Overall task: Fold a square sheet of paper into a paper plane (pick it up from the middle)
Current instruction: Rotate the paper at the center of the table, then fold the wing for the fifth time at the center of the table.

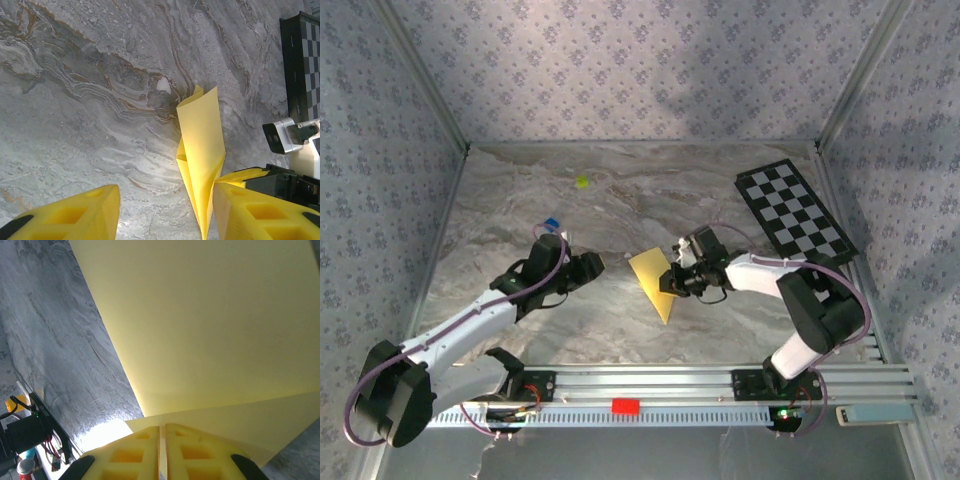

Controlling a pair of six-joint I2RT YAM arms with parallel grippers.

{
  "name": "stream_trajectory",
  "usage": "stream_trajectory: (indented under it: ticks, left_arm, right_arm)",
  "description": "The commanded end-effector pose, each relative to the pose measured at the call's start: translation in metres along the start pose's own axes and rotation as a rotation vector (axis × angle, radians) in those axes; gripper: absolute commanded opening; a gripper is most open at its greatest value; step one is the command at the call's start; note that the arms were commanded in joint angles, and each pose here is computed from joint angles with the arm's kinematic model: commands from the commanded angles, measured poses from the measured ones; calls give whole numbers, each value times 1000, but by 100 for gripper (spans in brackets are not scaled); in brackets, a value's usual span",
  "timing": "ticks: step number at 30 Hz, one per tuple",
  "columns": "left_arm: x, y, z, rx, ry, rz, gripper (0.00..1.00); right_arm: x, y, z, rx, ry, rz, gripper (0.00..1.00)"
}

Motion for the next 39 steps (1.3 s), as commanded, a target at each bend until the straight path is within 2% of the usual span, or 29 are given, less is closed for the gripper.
stream_trajectory:
  ticks: [1,5,7,13,15,20,23,26,28,32,34,39]
  left_arm:
    - [1,5,-11,9,-44,-11,50]
    - [0,4,-12,17,-53,-10,48]
    - [-1,2,-12,26,-57,-9,47]
    - [-11,0,-17,59,-98,3,42]
    - [-16,1,-22,74,-118,9,39]
    - [-36,2,-40,93,-146,41,31]
    - [-48,1,-49,90,-134,57,29]
    - [-58,-2,-56,83,-129,79,28]
    - [-63,-5,-60,74,-130,93,28]
    - [-77,-15,-69,66,-148,146,21]
    - [-85,-22,-76,59,-157,184,12]
    - [-107,-42,-85,45,-141,246,9]
  right_arm:
    - [-8,0,1,-18,0,14,12]
    - [-20,-4,-18,-93,-103,46,11]
    - [-24,-6,-32,-171,-150,18,12]
    - [-39,-14,-43,-378,-120,-26,12]
    - [-40,-18,-44,-442,-128,-65,12]
    - [-34,-29,-50,-585,-155,-256,14]
    - [-24,-22,-25,-549,-80,-370,18]
    - [-8,-9,13,-447,34,-400,21]
    - [7,-3,23,-391,45,-420,22]
    - [41,0,-7,-353,-81,-490,23]
    - [54,4,-14,-303,-62,-487,23]
    - [76,7,-20,-248,-18,-429,22]
Point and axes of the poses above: each hand's point on the last joint's axis, 136 mm out from that joint toward the fingers, its own x axis back along the fingers, its own z axis along the line the jaws close on, y = z × x, the point moved 2 cm from there along x, back along the fingers, and after that the axes turned 5 degrees about -x, right-handed, at the moved point
